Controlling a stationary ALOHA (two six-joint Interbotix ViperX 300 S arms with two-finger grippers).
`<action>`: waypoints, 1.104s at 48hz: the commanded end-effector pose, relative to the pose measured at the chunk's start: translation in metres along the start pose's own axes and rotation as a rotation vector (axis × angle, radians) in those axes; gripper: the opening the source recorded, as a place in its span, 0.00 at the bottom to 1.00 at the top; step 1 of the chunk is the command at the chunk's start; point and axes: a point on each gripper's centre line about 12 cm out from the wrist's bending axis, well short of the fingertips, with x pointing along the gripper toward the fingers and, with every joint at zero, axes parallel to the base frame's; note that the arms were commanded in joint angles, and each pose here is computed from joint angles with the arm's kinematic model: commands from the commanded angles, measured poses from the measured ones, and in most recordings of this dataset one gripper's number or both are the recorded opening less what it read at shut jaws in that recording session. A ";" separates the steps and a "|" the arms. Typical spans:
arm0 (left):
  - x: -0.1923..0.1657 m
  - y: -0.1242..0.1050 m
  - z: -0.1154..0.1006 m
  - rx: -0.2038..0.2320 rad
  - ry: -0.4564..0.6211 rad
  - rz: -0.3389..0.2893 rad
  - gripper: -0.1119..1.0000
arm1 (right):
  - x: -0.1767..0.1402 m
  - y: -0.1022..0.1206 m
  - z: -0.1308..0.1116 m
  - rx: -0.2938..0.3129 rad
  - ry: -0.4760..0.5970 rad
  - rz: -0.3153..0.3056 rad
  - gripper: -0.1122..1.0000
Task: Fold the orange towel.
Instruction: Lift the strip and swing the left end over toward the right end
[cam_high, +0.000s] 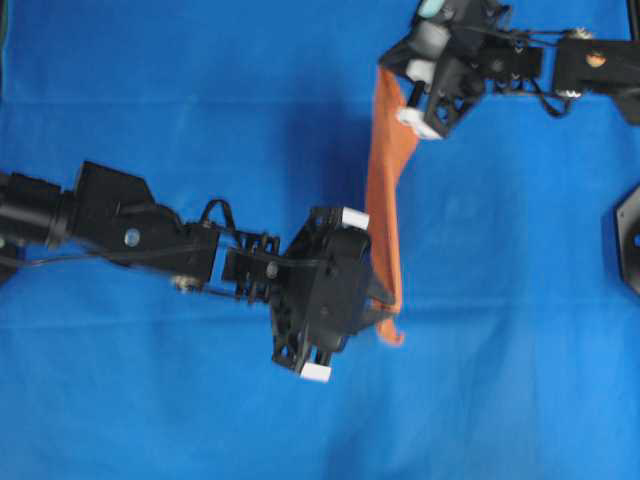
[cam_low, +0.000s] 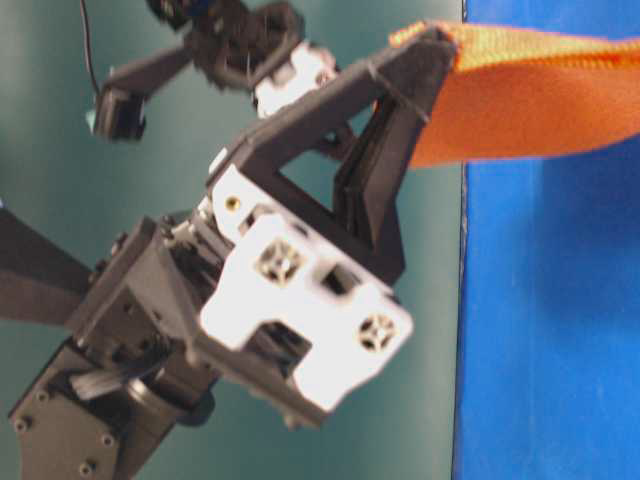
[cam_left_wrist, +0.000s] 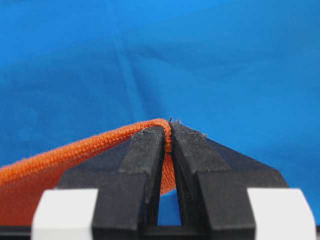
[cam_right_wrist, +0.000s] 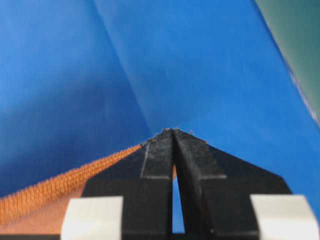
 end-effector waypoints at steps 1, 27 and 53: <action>-0.007 -0.015 0.020 0.016 -0.050 -0.024 0.14 | 0.000 -0.007 0.020 -0.004 -0.047 -0.016 0.10; 0.033 -0.013 0.047 0.067 -0.157 -0.005 0.14 | -0.033 -0.024 -0.011 0.037 -0.022 -0.060 0.10; 0.041 -0.019 0.011 -0.014 -0.069 -0.024 0.14 | -0.012 -0.014 -0.017 0.013 -0.014 -0.011 0.10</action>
